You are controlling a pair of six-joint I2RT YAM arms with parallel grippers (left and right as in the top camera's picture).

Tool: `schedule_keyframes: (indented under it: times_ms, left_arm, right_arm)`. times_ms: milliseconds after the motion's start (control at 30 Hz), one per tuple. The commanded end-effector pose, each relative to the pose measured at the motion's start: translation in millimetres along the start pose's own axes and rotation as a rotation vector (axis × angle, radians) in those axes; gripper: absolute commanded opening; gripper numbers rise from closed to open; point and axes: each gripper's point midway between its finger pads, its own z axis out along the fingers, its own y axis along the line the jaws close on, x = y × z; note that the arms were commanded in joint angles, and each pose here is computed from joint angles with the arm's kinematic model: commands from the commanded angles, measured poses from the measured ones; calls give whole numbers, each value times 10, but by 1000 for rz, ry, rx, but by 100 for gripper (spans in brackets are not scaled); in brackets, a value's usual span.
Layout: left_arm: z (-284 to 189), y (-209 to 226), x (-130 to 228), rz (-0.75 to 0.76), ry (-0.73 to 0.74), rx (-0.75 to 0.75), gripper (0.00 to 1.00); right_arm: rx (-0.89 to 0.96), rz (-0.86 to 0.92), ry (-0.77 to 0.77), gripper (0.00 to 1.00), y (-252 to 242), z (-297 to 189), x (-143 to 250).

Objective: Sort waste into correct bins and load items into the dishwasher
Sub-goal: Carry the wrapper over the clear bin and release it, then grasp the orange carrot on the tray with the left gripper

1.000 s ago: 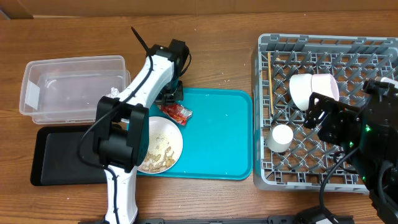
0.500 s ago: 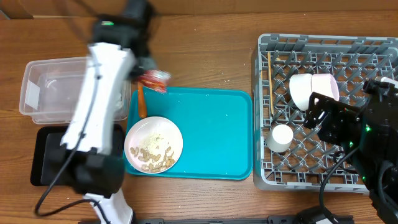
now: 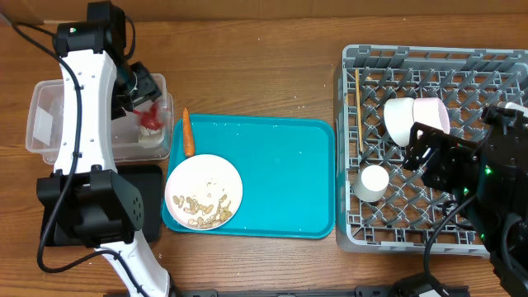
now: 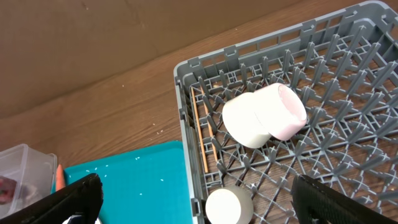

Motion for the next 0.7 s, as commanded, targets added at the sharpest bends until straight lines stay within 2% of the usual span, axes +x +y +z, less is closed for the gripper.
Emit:
schedule_keyframes:
  times_ms: [0,100,233,367,433,533,667]
  left_arm:
    - [-361,-121,41,69,-93,35,74]
    - [-423,-296,149,122,-103,47,73]
    - [-267,-654,400,252,-110,-15,75]
    - [84,-836,577,297,-120,-104,81]
    - [315,-933,671,326,-107,-109,79]
    - [603,-949,744,320,-93,-134,73]
    - [874,-803,731,238,-82,-189,70]
  right_arm:
    - [-10,13,-24,100,6,-58,-65]
    - [-10,13,-24,100,6,-58,-65]
    - [-10,13,-24,100,6,-58,-65]
    - [-10,13,-24,100,6,-58,-65]
    - [-10,13,-24,100,6,-58,-65]
    - [-10,13,-24,100,6,-58,-65]
    - [-10,13,-24,100,6,-58,-65]
